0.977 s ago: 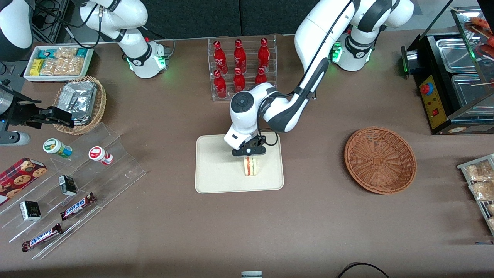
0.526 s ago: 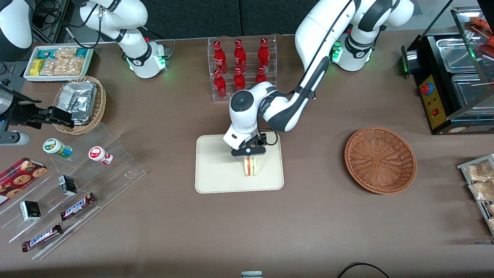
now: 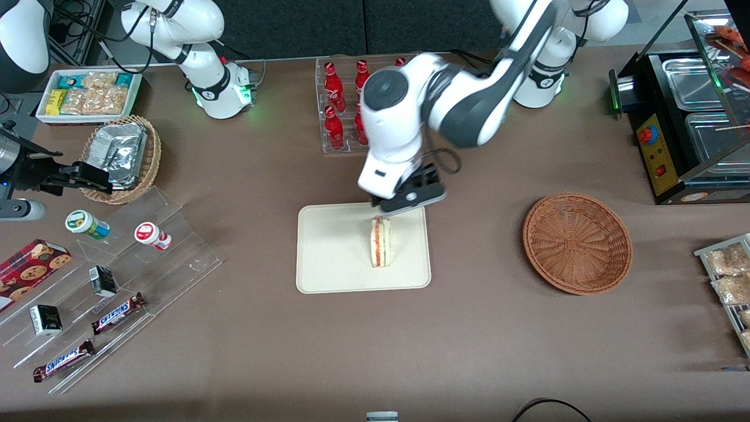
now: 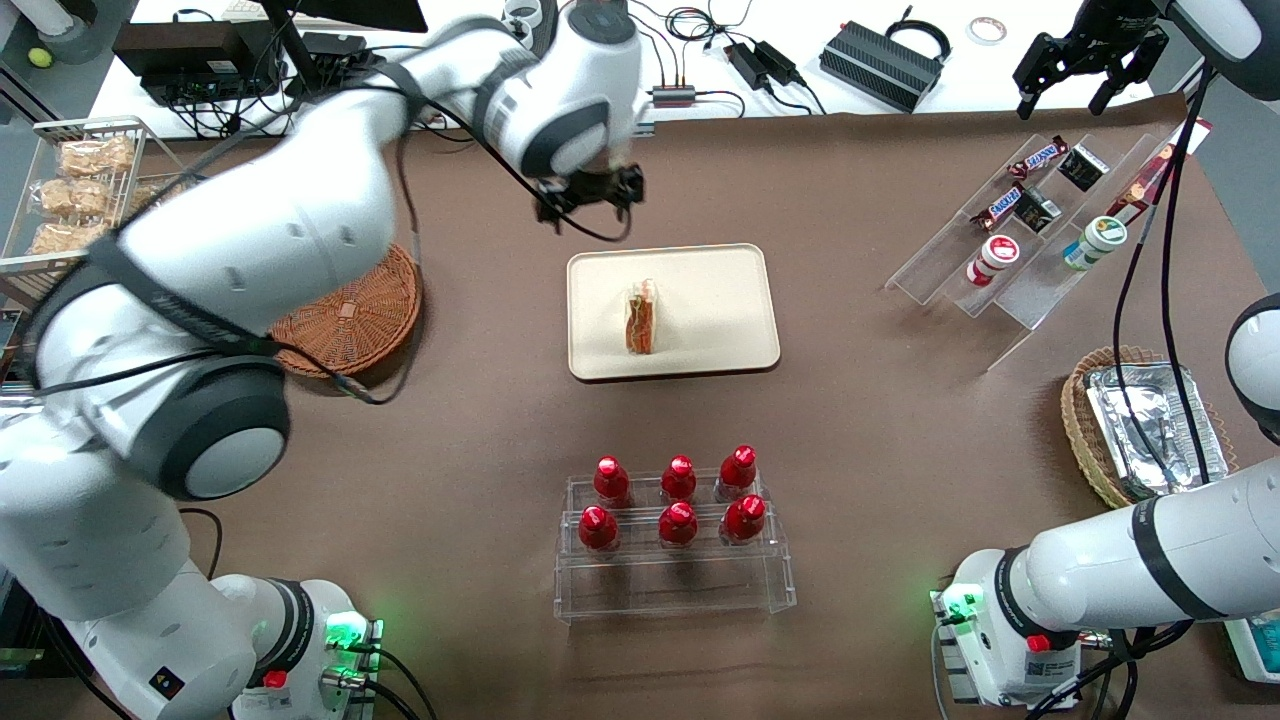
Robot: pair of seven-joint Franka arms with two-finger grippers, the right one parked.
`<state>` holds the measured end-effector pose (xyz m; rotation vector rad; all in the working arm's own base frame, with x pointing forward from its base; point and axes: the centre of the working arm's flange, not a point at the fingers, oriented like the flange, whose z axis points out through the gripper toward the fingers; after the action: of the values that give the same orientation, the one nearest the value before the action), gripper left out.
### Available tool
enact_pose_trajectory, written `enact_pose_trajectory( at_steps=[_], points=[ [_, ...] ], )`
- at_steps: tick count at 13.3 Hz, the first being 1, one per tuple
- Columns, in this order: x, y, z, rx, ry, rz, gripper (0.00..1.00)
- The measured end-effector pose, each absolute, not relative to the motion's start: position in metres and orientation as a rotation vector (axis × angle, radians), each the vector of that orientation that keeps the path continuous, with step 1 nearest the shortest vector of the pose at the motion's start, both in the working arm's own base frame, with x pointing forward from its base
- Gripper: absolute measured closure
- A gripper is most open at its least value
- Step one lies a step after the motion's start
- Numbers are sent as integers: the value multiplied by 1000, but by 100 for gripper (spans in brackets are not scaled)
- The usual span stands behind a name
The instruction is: Place sandwich from basket to tray
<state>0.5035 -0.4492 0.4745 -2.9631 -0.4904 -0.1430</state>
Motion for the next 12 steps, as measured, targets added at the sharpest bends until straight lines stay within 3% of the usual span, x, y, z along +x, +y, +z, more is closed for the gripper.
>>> enact_pose_trajectory(
  at_steps=[7,12],
  points=[
    [507,-282,625,-2877,-673,-115,0],
    [502,-180,675,-2931,-515,-32,0]
  ],
)
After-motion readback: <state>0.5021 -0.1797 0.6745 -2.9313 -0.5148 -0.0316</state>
